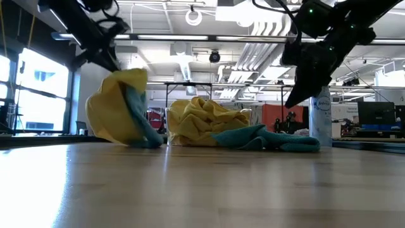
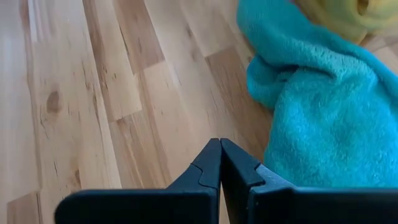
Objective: Sort microfiber towel by color & place in baskets
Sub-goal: Put the yellow microfiber towel into the top transparent bin
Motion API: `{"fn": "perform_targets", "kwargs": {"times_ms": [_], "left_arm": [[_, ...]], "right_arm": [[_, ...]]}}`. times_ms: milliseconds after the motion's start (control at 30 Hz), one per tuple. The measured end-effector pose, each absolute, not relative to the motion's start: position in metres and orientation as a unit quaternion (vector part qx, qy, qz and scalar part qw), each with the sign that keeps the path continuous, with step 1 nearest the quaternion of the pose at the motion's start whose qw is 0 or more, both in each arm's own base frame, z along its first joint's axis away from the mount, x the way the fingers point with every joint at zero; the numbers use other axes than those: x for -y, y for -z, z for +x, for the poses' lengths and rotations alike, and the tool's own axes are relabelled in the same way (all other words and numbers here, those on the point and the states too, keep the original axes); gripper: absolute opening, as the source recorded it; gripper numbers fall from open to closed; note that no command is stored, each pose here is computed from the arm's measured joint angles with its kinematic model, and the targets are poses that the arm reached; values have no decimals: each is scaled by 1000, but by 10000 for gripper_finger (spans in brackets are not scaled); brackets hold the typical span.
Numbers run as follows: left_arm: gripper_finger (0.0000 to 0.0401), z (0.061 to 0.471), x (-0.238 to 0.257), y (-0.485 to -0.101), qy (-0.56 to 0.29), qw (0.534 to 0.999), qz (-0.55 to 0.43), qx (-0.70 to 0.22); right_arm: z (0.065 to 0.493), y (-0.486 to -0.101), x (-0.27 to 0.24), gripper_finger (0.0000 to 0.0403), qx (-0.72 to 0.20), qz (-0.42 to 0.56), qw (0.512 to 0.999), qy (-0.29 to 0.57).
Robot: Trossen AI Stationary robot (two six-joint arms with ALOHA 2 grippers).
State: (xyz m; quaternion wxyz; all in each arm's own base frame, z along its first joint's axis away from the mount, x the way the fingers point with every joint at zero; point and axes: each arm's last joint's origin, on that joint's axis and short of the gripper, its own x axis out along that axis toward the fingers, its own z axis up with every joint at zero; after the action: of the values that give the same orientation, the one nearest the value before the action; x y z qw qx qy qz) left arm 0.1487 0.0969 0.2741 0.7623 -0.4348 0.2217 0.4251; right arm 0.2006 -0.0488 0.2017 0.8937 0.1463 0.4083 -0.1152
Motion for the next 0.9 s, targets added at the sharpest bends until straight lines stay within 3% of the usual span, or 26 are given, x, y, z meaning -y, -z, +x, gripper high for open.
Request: {"fn": "perform_targets", "kwargs": {"times_ms": [533, 900], "left_arm": [[0, 125, -78, -372, -395, 848, -343, -86], [0, 146, -83, -374, -360, 857, -347, -124]], "right_arm": [[205, -206, 50, 0, -378, 142, 907, 116], [212, -214, 54, 0, -323, 122, 927, 149]]}}
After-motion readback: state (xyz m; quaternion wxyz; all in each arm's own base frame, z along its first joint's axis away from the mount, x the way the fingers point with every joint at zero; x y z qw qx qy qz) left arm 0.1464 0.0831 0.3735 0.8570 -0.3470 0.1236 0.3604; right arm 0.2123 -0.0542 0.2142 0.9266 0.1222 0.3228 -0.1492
